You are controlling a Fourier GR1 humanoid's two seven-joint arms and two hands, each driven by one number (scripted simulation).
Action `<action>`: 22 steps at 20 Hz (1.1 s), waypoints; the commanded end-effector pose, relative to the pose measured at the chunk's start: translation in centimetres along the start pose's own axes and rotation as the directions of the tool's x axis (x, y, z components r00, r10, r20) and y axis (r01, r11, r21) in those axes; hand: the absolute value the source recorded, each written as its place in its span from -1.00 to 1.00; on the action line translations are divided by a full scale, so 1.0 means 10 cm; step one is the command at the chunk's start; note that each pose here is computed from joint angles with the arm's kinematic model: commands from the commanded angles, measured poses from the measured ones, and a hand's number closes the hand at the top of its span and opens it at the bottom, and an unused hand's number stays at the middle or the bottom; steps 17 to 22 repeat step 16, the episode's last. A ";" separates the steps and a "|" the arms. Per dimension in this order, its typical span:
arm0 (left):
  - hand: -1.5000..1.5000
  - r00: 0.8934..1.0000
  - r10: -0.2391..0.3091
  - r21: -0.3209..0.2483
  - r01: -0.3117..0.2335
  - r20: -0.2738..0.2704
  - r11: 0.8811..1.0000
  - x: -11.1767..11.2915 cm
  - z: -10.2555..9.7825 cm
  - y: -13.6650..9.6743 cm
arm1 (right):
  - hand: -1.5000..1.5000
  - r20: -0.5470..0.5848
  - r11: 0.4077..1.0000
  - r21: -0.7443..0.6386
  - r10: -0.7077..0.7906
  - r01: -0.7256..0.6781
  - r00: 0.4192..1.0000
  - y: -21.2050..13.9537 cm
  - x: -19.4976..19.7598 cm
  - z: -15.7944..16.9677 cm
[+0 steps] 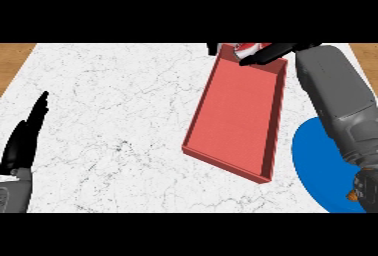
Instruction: Pick the can from the plate and place it in the cardboard box
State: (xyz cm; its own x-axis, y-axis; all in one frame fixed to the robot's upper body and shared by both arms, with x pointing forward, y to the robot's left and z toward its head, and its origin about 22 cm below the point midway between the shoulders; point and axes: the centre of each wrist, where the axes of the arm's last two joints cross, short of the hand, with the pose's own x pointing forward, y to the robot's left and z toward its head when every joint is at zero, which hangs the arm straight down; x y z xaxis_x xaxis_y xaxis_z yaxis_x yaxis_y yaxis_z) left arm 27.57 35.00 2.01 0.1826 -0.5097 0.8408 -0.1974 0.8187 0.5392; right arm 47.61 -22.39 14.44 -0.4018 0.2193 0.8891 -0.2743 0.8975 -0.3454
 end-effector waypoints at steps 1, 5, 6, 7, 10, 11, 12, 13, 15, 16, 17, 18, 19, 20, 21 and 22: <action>0.00 1.000 0.004 0.004 -0.004 0.009 1.000 0.02 0.05 -0.06 | -1.00 -0.017 0.998 -0.065 -0.024 0.023 1.000 -0.62 -0.04 0.30; 0.00 1.000 0.014 -0.014 -0.014 0.014 1.000 0.03 0.00 -0.02 | -1.00 -0.055 0.994 -0.110 0.002 -0.008 0.998 -1.09 -0.12 0.68; 0.00 1.000 0.010 -0.015 -0.010 0.013 1.000 -0.01 0.00 0.00 | -1.00 -0.045 0.992 -0.127 0.021 -0.026 0.999 -1.19 -0.11 0.75; 0.00 1.000 0.016 -0.012 -0.016 0.022 1.000 -0.03 0.05 -0.11 | -1.00 -0.038 0.992 -0.124 0.029 -0.033 0.999 -1.26 -0.09 0.78; 0.00 1.000 -0.002 0.001 0.002 0.025 1.000 0.04 0.00 0.04 | -1.00 -0.036 0.993 -0.110 0.045 -0.049 0.998 -1.55 -0.05 1.03; 0.00 1.000 -0.004 -0.001 0.004 0.030 1.000 0.16 -0.03 -0.05 | -1.00 -0.052 0.993 -0.112 0.039 -0.044 0.998 -1.68 0.08 1.02; 0.00 1.000 0.009 -0.032 -0.008 0.018 0.999 0.09 0.03 0.03 | -1.00 -0.051 0.993 -0.102 0.051 -0.056 0.997 -1.73 -0.09 1.27; 0.00 0.999 0.017 -0.016 -0.017 0.029 1.000 0.15 -0.04 -0.09 | -1.00 -0.053 0.997 -0.062 0.046 -0.050 0.998 -1.73 -0.06 1.24; 0.00 0.999 0.008 -0.003 -0.008 0.036 1.000 0.24 -0.15 -0.03 | -1.00 -0.054 0.994 -0.046 0.092 -0.095 0.994 -1.78 -0.01 1.25; 0.00 0.999 0.005 -0.005 -0.005 0.038 1.000 0.19 -0.10 -0.08 | -1.00 -0.069 0.994 -0.023 0.105 -0.106 0.992 -1.90 -0.01 1.40; 0.00 0.999 0.005 -0.005 -0.005 0.038 1.000 0.19 -0.10 -0.08 | -1.00 -0.069 0.994 -0.023 0.105 -0.106 0.992 -1.90 -0.01 1.40; 0.00 0.999 0.005 -0.005 -0.005 0.038 1.000 0.19 -0.10 -0.08 | -1.00 -0.069 0.994 -0.023 0.105 -0.106 0.992 -1.90 -0.01 1.40; 0.00 0.999 0.005 -0.005 -0.005 0.038 1.000 0.19 -0.10 -0.08 | -1.00 -0.069 0.994 -0.023 0.105 -0.106 0.992 -1.90 -0.01 1.40; 0.00 0.999 0.005 -0.005 -0.005 0.038 1.000 0.19 -0.10 -0.08 | -1.00 -0.069 0.994 -0.023 0.105 -0.106 0.992 -1.90 -0.01 1.40; 0.00 0.999 0.005 -0.005 -0.005 0.038 1.000 0.19 -0.10 -0.08 | -1.00 -0.069 0.994 -0.023 0.105 -0.106 0.992 -1.90 -0.01 1.40; 0.00 0.999 0.005 -0.005 -0.005 0.038 1.000 0.19 -0.10 -0.08 | -1.00 -0.069 0.994 -0.023 0.105 -0.106 0.992 -1.90 -0.01 1.40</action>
